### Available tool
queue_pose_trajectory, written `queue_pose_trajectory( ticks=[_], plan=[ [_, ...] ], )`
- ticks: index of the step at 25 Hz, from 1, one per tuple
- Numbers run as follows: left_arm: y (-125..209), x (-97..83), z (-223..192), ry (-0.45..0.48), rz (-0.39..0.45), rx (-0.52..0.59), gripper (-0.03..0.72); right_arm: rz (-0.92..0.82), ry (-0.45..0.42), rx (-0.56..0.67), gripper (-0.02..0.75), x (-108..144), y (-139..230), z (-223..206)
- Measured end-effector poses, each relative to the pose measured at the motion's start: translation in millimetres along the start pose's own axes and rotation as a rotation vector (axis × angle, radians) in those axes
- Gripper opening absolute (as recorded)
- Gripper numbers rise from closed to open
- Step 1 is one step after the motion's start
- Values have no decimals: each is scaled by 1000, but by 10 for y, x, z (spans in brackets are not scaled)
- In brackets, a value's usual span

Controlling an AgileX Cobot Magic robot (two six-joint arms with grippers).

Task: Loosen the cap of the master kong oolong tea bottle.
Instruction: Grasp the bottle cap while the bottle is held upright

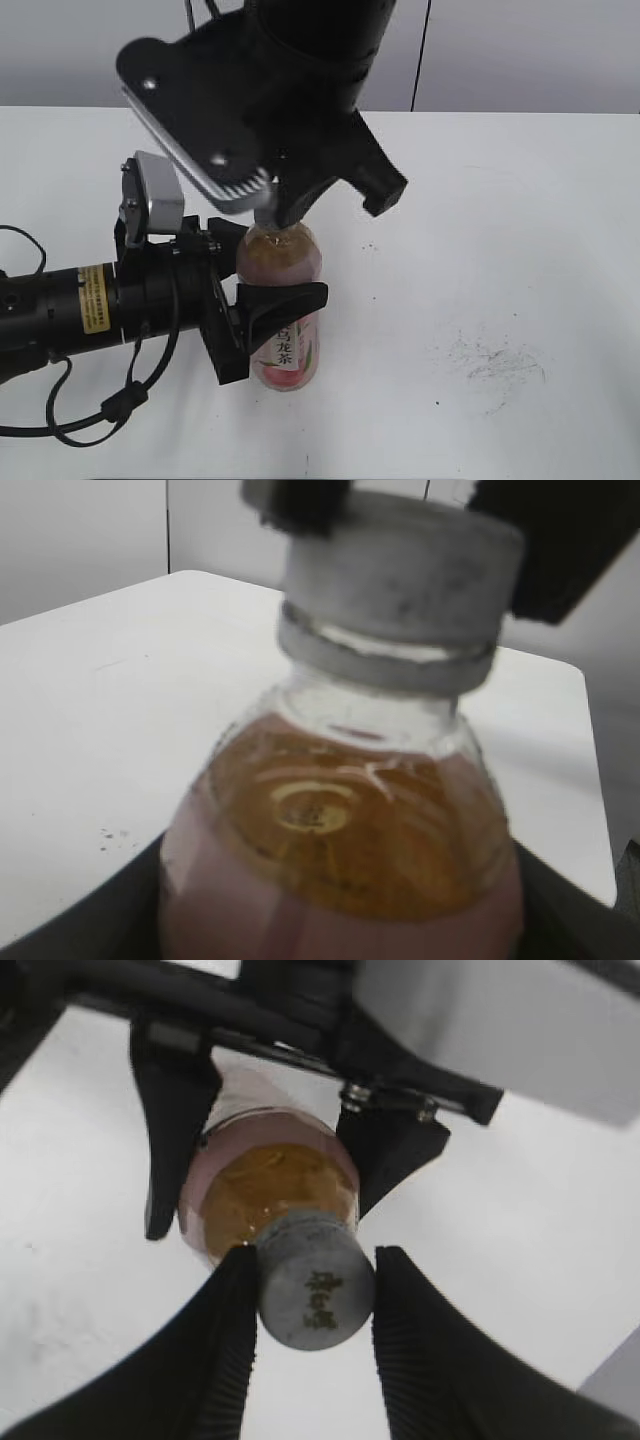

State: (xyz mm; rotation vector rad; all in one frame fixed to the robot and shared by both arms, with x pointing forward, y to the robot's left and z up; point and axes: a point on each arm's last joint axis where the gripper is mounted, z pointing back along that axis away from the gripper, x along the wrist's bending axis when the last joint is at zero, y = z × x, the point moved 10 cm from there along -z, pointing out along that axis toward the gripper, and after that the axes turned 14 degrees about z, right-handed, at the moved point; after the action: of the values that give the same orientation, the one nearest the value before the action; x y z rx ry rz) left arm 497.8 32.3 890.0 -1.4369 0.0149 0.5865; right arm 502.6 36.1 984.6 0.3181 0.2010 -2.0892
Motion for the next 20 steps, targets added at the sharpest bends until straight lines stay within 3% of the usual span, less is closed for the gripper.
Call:
queue_pose_trajectory(
  ticks=[5, 9, 13, 17, 20],
  plan=[
    [2, -3, 0, 2, -1, 1, 445, 560, 15, -23, 269, -13, -29, 8],
    [2, -3, 0, 2, -1, 1, 445, 696, 18, -26, 269, -17, -26, 23],
    [4, -7, 0, 3, -1, 2, 445, 465, 13, -28, 289, -14, -27, 24],
    [-1, 1, 0, -1, 2, 0, 445, 45, 20, -65, 517, -42, -115, 39],
    [-2, 3, 0, -2, 4, -1, 445, -284, 10, -73, 586, -48, -128, 42]
  ],
)
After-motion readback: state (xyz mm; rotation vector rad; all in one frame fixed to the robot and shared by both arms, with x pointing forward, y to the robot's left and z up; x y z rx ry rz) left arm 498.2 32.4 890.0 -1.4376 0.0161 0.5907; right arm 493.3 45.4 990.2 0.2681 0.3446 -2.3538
